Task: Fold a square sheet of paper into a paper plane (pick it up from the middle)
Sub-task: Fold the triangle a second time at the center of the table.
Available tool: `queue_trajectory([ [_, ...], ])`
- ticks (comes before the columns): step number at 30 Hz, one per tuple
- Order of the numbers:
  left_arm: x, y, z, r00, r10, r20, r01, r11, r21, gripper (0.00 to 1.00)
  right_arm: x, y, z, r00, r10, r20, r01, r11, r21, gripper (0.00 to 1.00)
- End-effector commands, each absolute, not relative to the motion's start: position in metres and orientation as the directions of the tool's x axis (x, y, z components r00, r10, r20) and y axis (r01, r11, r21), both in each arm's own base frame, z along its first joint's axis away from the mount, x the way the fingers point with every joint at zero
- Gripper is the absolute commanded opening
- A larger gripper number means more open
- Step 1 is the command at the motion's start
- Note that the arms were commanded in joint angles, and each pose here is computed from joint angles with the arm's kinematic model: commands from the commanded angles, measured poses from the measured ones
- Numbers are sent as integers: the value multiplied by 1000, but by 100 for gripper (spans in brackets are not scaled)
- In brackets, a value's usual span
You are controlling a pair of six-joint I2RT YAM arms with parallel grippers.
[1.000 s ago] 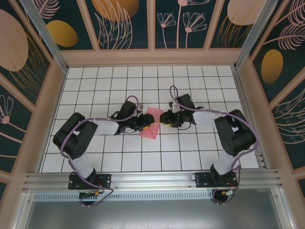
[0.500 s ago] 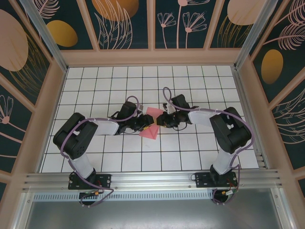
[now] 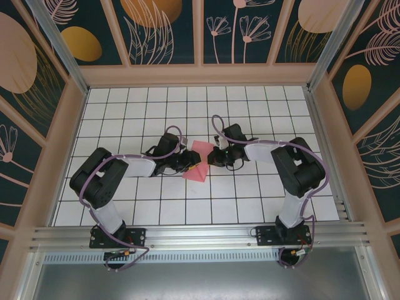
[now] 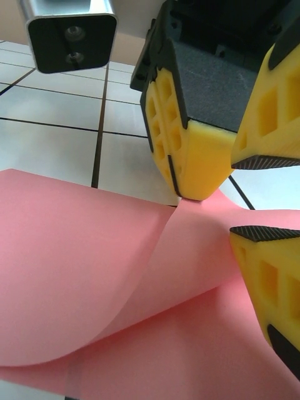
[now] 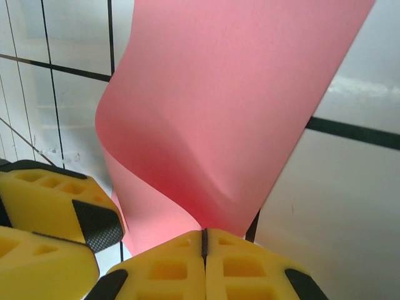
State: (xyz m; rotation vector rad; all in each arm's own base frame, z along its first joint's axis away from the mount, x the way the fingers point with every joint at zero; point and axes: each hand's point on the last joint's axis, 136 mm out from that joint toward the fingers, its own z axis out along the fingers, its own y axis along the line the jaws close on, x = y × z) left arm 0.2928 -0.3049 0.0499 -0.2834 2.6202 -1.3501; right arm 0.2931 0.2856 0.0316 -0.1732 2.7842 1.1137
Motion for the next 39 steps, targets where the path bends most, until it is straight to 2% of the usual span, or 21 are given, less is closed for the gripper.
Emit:
queue_trajectory([
  [1, 296, -313, 64, -967, -238, -87, -54, 531, -846, 32, 299, 289, 33, -978, -79, -194, -191, 721, 666, 9],
  [14, 294, -316, 63, -971, -231, -67, -62, 511, -857, 30, 299, 291, 26, -980, -92, -179, -190, 719, 669, 10],
  [39, 289, -306, 29, -970, -243, -18, -135, 595, -793, 24, 302, 296, 22, -982, -97, -165, -184, 712, 678, 11],
])
